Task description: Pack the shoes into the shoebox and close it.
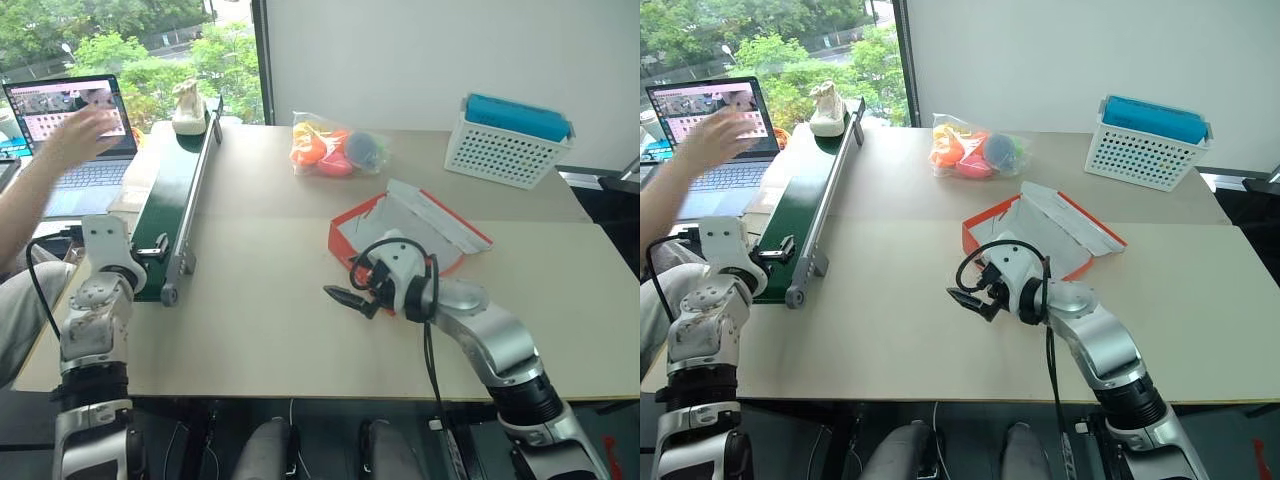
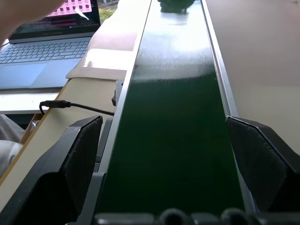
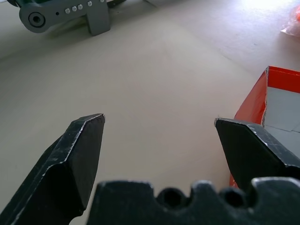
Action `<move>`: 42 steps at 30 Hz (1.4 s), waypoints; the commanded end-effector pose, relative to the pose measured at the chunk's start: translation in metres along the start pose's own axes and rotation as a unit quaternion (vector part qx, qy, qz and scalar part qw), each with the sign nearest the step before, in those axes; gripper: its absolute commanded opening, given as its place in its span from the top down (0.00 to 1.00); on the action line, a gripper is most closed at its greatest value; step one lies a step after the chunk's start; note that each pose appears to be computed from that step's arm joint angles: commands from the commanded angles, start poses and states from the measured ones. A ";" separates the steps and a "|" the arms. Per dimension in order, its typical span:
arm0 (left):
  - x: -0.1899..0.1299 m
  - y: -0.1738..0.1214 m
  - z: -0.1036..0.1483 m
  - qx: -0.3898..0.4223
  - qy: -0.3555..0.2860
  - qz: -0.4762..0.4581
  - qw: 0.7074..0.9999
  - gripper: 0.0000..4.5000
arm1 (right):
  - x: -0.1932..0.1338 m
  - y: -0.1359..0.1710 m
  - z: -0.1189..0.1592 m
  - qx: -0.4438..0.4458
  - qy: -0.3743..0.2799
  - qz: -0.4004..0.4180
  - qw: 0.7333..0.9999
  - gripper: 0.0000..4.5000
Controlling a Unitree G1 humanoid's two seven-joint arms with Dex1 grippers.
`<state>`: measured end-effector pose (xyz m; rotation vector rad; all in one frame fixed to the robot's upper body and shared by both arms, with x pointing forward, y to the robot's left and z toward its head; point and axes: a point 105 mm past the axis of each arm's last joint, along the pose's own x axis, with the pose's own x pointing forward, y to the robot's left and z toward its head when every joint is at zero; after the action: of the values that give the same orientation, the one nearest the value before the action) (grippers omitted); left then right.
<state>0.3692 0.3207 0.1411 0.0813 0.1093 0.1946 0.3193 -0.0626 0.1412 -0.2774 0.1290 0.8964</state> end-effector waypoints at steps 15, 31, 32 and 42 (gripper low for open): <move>0.009 -0.014 0.011 -0.001 -0.002 -0.020 1.000 0.00 | 0.003 -0.011 0.003 0.050 0.003 -0.069 0.996 0.02; 0.017 -0.022 0.024 -0.008 -0.018 -0.019 1.000 0.00 | 0.005 -0.018 -0.002 0.050 0.014 -0.093 0.994 0.02; 0.017 -0.022 0.025 -0.009 -0.020 -0.017 1.000 0.00 | 0.004 -0.018 -0.002 0.050 0.016 -0.094 0.994 0.02; 0.017 -0.008 0.039 -0.023 -0.057 0.027 0.998 0.00 | 0.004 -0.019 -0.008 0.055 0.023 -0.100 0.993 0.02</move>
<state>0.3912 0.3062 0.1529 0.0438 0.0760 0.2099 0.3353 -0.0713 0.1281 -0.2033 0.2173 0.6940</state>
